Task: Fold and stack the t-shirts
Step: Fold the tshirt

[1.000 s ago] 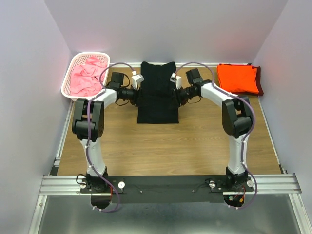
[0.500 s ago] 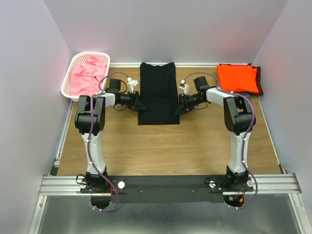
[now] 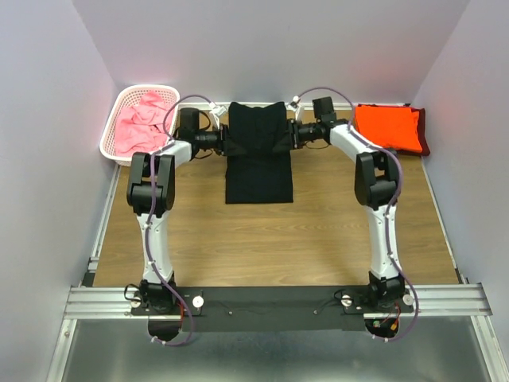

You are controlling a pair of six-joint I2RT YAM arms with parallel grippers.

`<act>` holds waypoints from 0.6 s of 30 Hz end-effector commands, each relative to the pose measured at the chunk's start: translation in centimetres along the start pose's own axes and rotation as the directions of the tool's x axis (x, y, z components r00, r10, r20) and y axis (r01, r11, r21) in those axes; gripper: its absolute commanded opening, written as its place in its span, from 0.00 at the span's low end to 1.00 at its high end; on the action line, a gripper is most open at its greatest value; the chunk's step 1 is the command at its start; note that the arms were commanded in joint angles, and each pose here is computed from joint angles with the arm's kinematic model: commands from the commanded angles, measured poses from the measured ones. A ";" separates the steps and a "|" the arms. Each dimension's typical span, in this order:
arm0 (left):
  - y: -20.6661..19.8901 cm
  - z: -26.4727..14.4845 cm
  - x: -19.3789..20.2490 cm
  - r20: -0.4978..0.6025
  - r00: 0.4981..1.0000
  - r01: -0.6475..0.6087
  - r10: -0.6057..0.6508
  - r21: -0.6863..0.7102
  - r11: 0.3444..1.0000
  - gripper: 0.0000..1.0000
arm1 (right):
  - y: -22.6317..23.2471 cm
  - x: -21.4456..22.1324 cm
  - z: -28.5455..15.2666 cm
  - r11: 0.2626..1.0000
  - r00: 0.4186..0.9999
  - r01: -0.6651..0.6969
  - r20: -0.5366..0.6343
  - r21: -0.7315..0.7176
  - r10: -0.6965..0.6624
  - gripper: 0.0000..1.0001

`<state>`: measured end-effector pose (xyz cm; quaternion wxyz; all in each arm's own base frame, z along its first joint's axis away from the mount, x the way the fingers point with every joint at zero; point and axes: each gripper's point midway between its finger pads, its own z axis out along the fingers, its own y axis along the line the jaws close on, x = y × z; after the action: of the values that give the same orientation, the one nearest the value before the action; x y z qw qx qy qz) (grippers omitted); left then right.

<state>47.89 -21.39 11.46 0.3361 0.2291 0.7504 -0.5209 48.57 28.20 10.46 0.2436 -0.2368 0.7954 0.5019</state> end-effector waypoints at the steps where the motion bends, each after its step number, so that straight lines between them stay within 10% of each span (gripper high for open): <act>1: 4.2 1.4 1.1 0.041 0.988 0.148 -0.147 -0.034 0.988 0.40 | -4.7 2.8 2.2 0.991 0.992 -0.124 -0.031 0.042 0.125 0.43; 9: 8.5 0.0 2.3 0.102 0.955 0.288 -0.280 -0.079 0.954 0.39 | -7.5 3.7 2.6 0.986 0.989 -0.144 -0.024 0.079 0.147 0.43; 14: 1.2 -3.0 -2.1 0.103 0.994 -0.025 0.030 -0.051 0.998 0.54 | -1.5 0.1 -0.7 0.999 1.000 -0.020 0.017 0.041 0.019 0.57; 18: -3.1 -6.0 -2.4 0.019 0.930 -0.364 0.368 -0.112 0.925 0.57 | 3.1 0.7 -3.6 0.987 0.991 0.134 -0.007 0.087 -0.134 0.59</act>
<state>47.17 -18.18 9.46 0.3380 0.1797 0.7716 -0.5080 47.35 27.01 6.80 0.2078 -0.2037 0.8202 0.4925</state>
